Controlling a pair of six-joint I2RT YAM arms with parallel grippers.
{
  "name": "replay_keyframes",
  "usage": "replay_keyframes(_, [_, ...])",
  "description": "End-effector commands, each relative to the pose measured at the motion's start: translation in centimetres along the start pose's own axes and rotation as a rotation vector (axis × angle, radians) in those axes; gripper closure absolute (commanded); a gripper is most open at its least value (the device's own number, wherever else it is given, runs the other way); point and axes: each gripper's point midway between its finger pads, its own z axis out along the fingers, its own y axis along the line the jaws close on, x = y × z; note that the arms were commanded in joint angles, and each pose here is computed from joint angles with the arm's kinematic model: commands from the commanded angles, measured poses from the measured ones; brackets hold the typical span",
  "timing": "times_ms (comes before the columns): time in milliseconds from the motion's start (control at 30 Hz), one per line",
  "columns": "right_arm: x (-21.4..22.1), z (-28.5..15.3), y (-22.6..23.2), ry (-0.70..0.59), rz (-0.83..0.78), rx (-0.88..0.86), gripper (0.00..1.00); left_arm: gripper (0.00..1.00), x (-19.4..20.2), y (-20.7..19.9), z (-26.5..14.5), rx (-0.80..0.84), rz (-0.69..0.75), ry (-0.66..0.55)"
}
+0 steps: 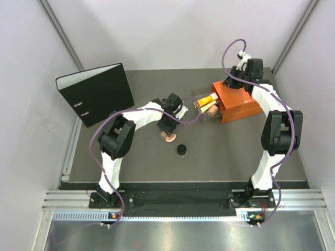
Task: Organize the makeup
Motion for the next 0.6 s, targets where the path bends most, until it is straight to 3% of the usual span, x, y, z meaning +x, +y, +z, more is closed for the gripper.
replay_keyframes(0, [12.5,0.2,-3.9,0.387,0.131,0.129,1.0,0.51,-1.9,1.0,0.8,-0.03,-0.006,-0.046])
replay_keyframes(133, [12.5,0.2,-3.9,0.387,0.129,0.128,1.0,0.35,-3.1,1.4,-0.3,-0.036,-0.008,-0.094])
replay_keyframes(567, [12.5,0.3,-3.8,0.389,0.131,0.123,1.0,0.39,-4.7,1.8,-2.3,0.006,-0.032,-0.175])
